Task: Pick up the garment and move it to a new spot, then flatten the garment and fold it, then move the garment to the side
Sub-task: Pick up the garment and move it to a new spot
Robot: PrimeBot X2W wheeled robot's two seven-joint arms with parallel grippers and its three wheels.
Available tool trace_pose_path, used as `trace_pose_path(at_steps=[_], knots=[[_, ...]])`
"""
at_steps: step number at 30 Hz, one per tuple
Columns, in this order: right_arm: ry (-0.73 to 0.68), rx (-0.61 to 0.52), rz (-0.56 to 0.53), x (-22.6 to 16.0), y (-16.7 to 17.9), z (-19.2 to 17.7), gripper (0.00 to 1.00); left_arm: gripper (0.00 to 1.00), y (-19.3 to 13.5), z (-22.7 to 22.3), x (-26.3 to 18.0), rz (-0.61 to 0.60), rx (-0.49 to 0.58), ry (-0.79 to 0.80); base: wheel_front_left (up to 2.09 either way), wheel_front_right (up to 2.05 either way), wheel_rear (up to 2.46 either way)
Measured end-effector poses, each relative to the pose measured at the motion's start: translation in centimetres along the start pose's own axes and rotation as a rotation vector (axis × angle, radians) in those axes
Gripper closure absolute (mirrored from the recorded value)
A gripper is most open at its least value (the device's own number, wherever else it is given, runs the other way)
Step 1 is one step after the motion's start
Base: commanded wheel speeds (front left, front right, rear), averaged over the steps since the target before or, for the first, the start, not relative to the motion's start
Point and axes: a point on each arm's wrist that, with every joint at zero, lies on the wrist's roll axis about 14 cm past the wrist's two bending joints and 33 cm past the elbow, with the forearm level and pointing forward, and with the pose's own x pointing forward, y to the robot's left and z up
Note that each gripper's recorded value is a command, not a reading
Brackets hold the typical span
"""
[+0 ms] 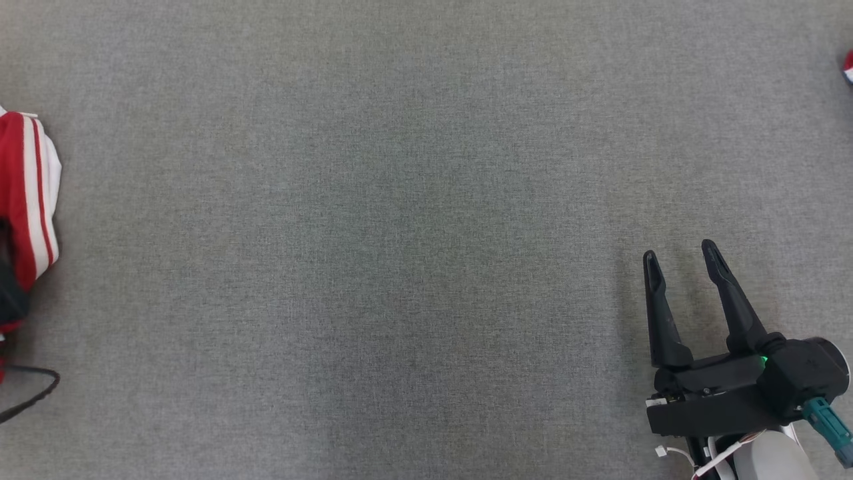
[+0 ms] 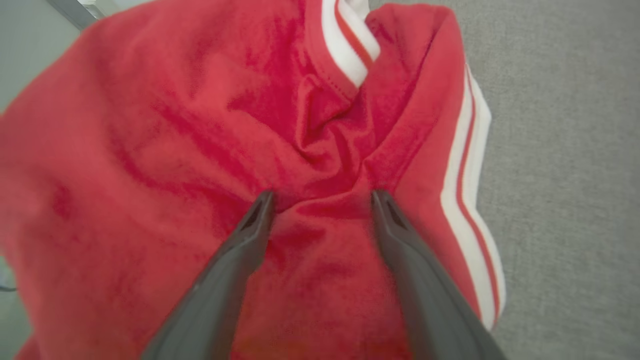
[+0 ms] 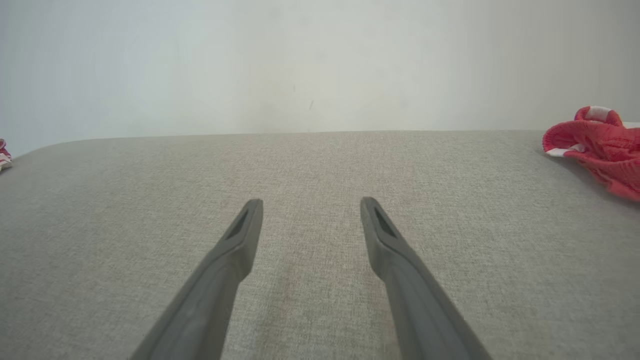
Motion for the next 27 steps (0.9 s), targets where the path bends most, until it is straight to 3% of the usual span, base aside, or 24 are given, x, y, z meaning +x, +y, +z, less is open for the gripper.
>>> trace_pose_path(at_steps=[8,9,10,18,24,27], knots=[[-0.006,-0.005,-0.004,-0.3,-0.1,0.4,0.0,0.0,0.3,-2.3,-0.6,-0.003,-0.04,0.207,0.0,0.0,0.0],[-0.007,-0.005,-0.004,-0.3,-0.1,0.5,0.0,0.45,0.3,-2.2,-0.7,-0.003,-0.034,0.207,0.0,0.0,0.0],[-0.008,-0.006,-0.005,-0.3,-0.2,0.6,0.0,1.0,0.2,-2.1,-0.7,-0.007,-0.03,0.206,0.0,0.0,0.0],[-0.02,-0.006,-0.022,-0.9,-0.4,1.4,0.0,1.0,-0.3,0.6,-1.3,-0.03,-0.014,0.053,0.0,0.0,0.0],[-0.04,0.024,-0.02,-1.2,0.3,2.2,0.0,1.0,-0.7,8.1,-3.3,-0.055,0.005,-0.238,0.0,0.0,0.0],[-0.049,0.041,-0.012,-1.4,1.1,2.5,0.0,1.0,-0.8,12.4,-5.1,-0.043,0.095,-0.399,0.0,0.0,0.0]])
